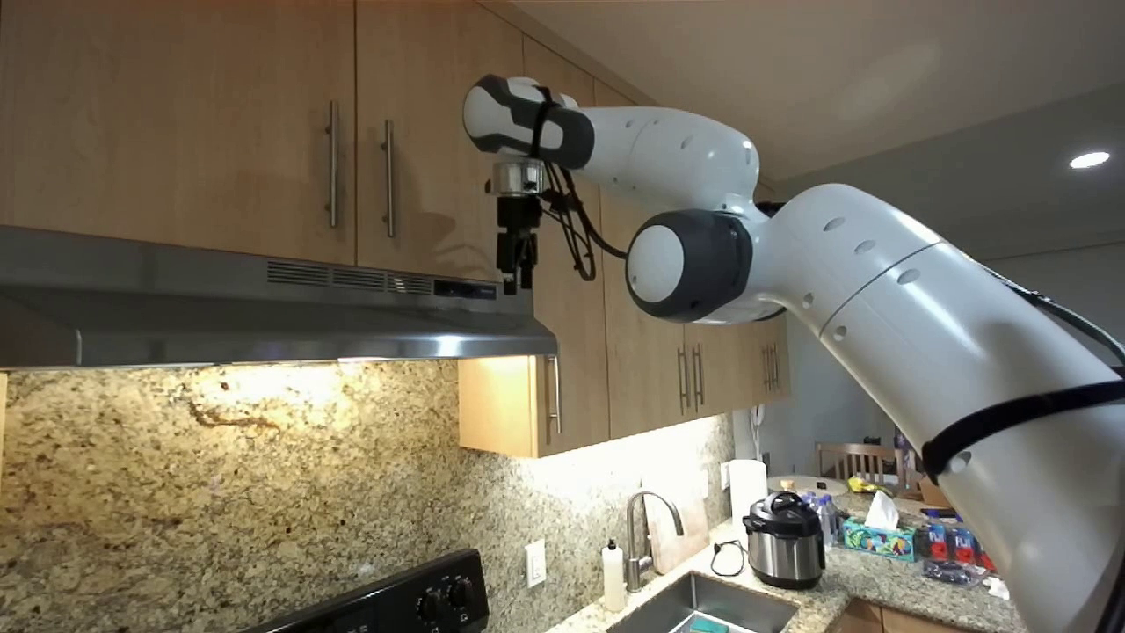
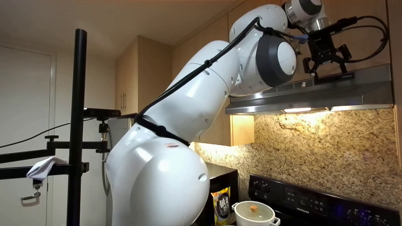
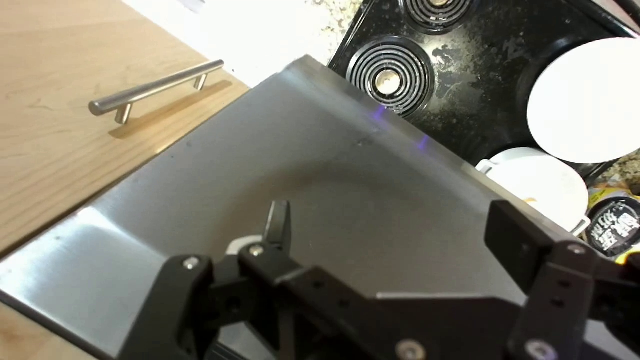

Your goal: Switch on the stove light

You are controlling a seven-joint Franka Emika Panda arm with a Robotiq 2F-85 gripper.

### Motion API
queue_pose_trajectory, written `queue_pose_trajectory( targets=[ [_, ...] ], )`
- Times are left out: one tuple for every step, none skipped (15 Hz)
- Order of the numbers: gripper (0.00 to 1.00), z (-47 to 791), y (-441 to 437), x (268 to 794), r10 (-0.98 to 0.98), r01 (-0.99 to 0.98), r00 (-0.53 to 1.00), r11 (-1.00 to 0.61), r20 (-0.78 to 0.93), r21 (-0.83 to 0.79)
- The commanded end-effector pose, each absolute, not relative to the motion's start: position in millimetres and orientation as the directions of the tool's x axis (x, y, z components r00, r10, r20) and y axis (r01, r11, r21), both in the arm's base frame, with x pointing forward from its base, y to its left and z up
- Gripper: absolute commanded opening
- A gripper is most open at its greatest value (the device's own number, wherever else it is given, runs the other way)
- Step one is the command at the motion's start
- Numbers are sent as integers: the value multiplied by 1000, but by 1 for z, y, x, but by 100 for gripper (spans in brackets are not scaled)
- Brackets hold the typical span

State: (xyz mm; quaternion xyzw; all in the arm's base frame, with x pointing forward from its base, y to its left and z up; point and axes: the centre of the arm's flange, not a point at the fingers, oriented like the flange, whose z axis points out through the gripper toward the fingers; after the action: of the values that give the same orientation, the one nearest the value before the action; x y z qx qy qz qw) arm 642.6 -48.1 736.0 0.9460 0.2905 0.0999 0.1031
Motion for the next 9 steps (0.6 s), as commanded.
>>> queue_pose_trajectory(
  targets=[
    [100,698,-71,586,524,489,842,-841,126,230],
    [100,696,-76,584,515,482,849,-847,121,226],
    [100,692,-83,581,502,470,857,-855,119,220],
    [100,690,-89,580,494,463,861,-860,121,215],
    [100,687,-96,581,481,450,868,-867,124,216],
    [100,686,-102,581,476,446,870,-871,126,205],
    [100,681,-107,583,460,434,879,-881,123,190],
    [100,679,-110,582,450,427,885,-887,120,178],
    [100,677,-112,581,442,421,889,-891,121,169]
  ],
)
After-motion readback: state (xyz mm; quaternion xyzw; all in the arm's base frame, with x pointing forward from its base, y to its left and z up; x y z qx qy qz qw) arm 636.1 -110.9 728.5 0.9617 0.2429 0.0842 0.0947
